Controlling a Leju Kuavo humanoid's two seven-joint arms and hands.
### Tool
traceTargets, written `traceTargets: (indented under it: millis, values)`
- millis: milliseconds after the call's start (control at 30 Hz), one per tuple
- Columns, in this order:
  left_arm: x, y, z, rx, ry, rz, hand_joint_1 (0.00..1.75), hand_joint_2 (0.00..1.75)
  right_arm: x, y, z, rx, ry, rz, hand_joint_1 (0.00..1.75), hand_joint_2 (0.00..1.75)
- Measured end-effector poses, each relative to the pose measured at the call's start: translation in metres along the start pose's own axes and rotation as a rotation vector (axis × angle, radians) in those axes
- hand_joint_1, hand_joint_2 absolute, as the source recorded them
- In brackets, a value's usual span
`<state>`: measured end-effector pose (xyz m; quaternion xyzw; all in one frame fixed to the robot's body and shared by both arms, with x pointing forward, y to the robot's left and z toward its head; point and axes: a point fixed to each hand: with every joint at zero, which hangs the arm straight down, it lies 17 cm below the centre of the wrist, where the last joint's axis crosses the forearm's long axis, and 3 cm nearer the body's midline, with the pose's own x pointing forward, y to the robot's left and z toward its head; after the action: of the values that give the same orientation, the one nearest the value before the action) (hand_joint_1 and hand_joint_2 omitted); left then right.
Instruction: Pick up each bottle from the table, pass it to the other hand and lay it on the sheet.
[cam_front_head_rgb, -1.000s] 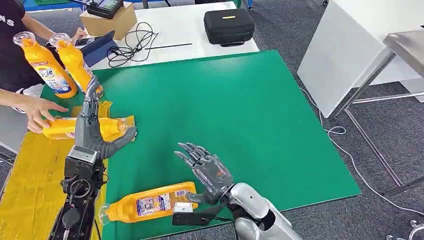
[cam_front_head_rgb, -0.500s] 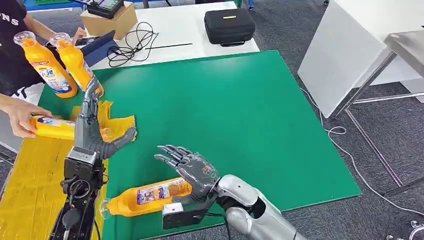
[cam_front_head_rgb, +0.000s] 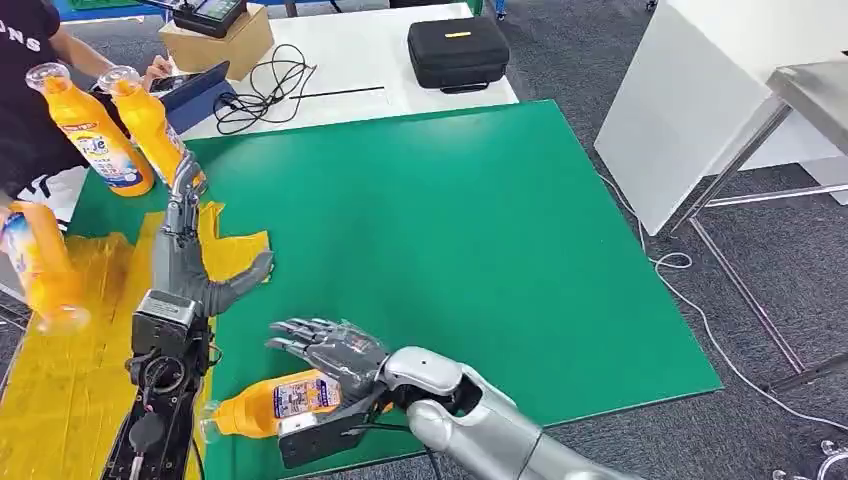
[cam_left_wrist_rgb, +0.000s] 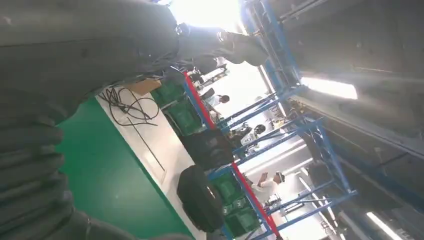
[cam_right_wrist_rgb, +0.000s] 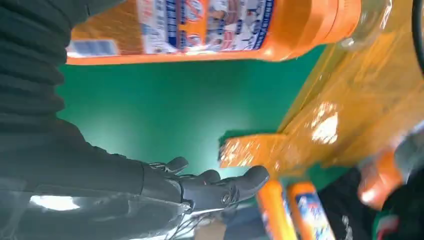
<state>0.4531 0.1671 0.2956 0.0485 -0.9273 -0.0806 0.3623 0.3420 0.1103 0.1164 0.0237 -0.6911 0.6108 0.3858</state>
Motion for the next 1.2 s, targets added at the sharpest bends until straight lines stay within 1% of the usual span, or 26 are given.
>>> traceTargets:
  millis: [167,367,667,833,1200]
  values:
    - [0.002,0.002,-0.01,0.009,-0.014,0.008,0.0,1.75,0.004,0.015,-0.017,0.071,0.002,0.009,0.0,1.75]
    - [0.0,0.004,-0.013,0.021,-0.011,0.014,0.0,1.75,0.006,0.031,-0.023,0.129,0.007,0.014,0.0,1.75]
    - [-0.005,0.005,-0.017,0.029,-0.003,0.019,0.0,1.75,0.001,0.077,-0.016,0.27,0.028,0.028,0.0,1.75]
    - [-0.007,0.005,-0.017,0.029,0.003,0.02,0.0,1.75,-0.007,0.094,-0.009,0.322,0.047,0.031,0.0,1.75]
    - [-0.007,0.005,-0.02,0.03,0.002,0.019,0.0,1.75,-0.017,0.101,-0.008,0.36,0.068,0.052,0.0,1.75]
